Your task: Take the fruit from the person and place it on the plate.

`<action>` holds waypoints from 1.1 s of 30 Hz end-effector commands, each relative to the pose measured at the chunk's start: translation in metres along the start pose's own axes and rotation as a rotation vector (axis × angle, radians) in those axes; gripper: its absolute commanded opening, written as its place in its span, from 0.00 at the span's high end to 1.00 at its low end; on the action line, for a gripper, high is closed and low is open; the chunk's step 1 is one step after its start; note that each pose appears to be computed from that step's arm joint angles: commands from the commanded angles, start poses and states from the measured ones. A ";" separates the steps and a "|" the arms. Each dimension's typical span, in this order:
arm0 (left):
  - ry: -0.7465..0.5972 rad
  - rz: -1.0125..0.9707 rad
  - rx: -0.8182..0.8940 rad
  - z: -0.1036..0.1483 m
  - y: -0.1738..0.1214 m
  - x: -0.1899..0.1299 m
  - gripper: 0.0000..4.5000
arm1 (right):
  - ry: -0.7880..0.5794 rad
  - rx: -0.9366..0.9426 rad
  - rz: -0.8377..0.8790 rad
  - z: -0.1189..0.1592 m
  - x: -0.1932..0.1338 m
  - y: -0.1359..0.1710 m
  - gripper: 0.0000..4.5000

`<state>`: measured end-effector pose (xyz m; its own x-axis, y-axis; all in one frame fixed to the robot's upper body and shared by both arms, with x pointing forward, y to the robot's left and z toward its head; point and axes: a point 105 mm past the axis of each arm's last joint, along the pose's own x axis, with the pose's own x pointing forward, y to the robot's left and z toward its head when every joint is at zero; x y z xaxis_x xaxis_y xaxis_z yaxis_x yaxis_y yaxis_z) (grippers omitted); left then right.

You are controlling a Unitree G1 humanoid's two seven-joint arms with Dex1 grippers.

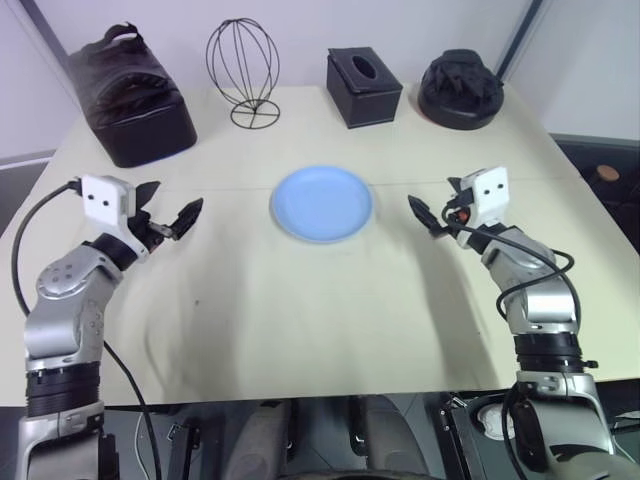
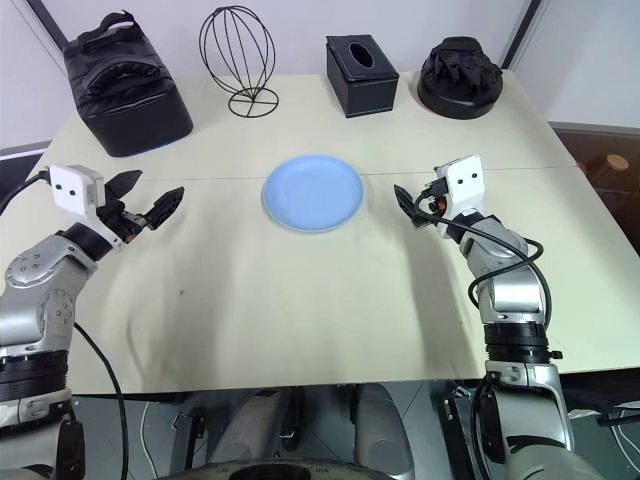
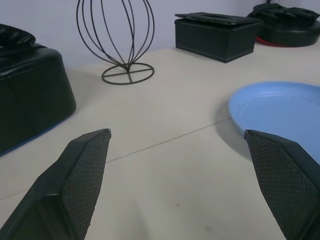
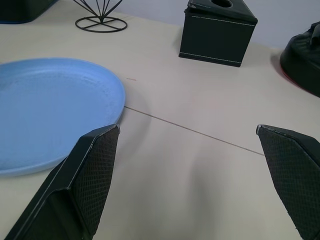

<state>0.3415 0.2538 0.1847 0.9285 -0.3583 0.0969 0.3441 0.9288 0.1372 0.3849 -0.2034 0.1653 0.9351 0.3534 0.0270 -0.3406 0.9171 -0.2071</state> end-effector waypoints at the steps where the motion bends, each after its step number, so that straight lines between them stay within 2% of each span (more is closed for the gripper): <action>1: -0.050 -0.006 0.029 0.016 0.000 -0.002 0.00 | -0.046 -0.025 -0.003 0.013 0.000 -0.001 0.01; 22: -0.049 -0.006 0.035 0.016 0.004 -0.002 0.00 | -0.049 -0.024 -0.003 0.015 0.001 -0.001 0.01; 23: -0.048 -0.006 0.035 0.016 0.003 -0.002 0.00 | -0.063 -0.011 0.058 0.019 -0.002 0.006 0.01; 26: -0.042 -0.009 0.034 0.014 0.002 -0.002 0.00 | -0.089 0.032 0.389 0.037 -0.022 0.050 0.01; 29: -0.035 -0.011 0.034 0.013 0.003 -0.004 0.00 | -0.038 0.031 0.596 0.050 -0.044 0.077 0.01; 33: -0.026 -0.011 0.036 0.011 0.005 -0.006 0.00 | -0.021 0.003 0.635 0.057 -0.049 0.087 0.01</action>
<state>0.3395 0.2537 0.1816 0.9233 -0.3745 0.0847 0.3613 0.9221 0.1387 0.3087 -0.1374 0.1936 0.5695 0.8163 -0.0964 -0.8175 0.5501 -0.1707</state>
